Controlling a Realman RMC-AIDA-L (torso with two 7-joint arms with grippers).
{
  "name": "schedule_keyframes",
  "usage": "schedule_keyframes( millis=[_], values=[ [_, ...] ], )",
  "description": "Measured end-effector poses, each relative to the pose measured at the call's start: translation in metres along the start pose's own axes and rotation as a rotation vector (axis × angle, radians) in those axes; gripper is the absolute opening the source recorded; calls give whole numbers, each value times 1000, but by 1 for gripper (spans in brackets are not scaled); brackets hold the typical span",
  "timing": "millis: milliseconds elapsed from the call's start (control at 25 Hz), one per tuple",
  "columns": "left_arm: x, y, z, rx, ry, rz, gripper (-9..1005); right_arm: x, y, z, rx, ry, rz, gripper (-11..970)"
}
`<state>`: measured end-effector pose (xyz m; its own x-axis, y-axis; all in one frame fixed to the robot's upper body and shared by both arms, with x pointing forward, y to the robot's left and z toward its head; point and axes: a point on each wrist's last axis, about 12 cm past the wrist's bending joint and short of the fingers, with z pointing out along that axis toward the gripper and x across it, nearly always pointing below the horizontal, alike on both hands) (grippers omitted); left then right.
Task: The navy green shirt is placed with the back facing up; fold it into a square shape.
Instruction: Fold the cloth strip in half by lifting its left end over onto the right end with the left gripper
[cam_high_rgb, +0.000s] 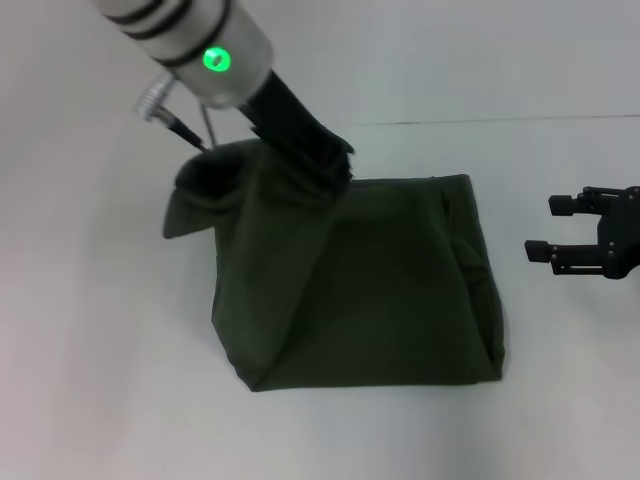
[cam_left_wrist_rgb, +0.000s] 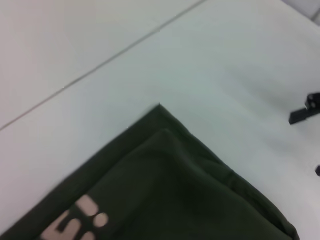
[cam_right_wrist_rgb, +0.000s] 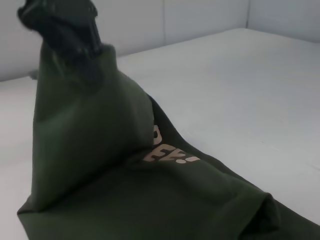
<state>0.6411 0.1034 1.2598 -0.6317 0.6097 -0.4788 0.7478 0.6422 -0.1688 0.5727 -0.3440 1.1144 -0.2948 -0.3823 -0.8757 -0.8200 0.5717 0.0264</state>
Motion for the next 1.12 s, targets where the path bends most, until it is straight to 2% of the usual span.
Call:
schedule_keyframes(
  millis=[320,800,1120],
  values=[
    [-15,-27,26,27,16,88,63,6,1,-3,17,-7,23,819],
    [-27,-54,69,71,20,161,63,10,1,-3,32,-7,38,818],
    [-23,-64,95,70,8,167,68,13,1,-4,37,-6,46,818]
  ],
)
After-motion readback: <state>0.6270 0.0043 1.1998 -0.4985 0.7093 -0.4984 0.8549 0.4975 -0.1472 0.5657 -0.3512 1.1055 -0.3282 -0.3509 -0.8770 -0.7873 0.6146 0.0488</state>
